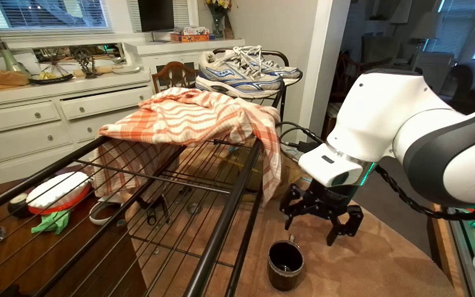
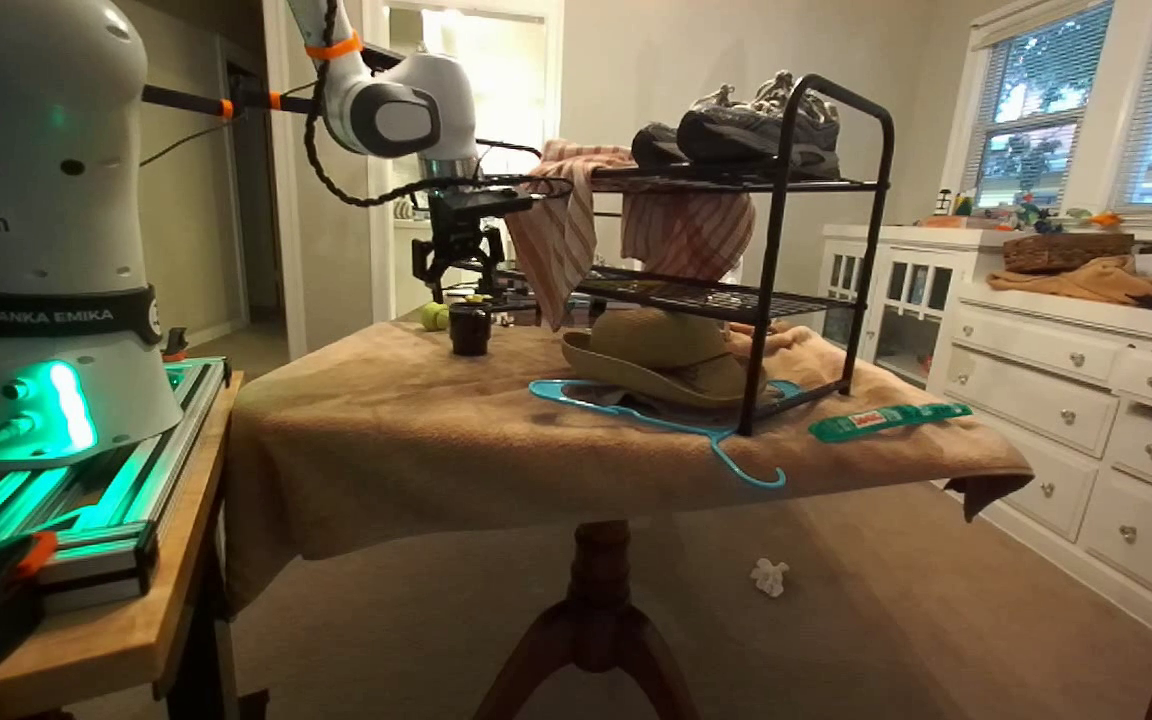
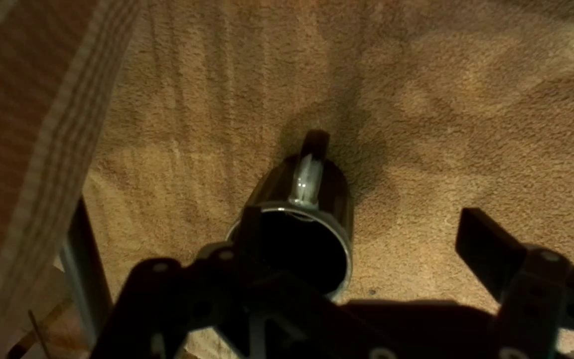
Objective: Put the brown mug on the top shelf of the metal object
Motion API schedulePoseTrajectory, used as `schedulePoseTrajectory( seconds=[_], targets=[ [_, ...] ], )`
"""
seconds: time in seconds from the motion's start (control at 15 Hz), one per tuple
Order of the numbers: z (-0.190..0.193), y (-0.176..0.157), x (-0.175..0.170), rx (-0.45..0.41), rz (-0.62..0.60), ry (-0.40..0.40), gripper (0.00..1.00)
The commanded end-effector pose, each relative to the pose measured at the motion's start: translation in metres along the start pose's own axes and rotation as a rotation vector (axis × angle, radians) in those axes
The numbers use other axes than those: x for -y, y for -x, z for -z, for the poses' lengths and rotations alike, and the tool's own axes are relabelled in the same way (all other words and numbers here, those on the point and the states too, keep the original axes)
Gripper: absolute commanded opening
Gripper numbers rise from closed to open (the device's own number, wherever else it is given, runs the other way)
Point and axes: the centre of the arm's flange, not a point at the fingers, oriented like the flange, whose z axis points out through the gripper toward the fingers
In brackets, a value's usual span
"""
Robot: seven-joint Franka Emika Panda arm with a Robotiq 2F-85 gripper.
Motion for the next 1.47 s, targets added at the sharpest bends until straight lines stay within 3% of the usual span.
schedulePoseTrajectory(
  seconds=[0.0, 0.4, 0.53, 0.6, 0.73, 0.87, 0.93, 1.0, 1.27, 1.33, 1.4],
  targets=[
    [-0.021, 0.0, -0.008, 0.028, 0.012, 0.003, 1.0],
    [-0.037, -0.001, -0.01, 0.039, 0.001, 0.043, 1.0],
    [-0.042, 0.001, -0.008, 0.043, 0.002, 0.04, 0.89],
    [-0.045, 0.001, -0.007, 0.045, 0.001, 0.039, 0.71],
    [-0.047, 0.001, -0.007, 0.046, 0.003, 0.038, 0.63],
    [-0.049, 0.0, -0.007, 0.048, 0.003, 0.038, 0.46],
    [-0.05, -0.001, -0.007, 0.049, 0.002, 0.037, 0.41],
    [-0.051, -0.001, -0.007, 0.052, 0.003, 0.036, 0.44],
    [-0.05, -0.004, -0.01, 0.056, 0.002, 0.041, 0.38],
    [-0.05, -0.004, -0.01, 0.058, 0.003, 0.042, 0.36],
    [-0.05, -0.005, -0.01, 0.057, 0.001, 0.043, 0.27]
  ],
)
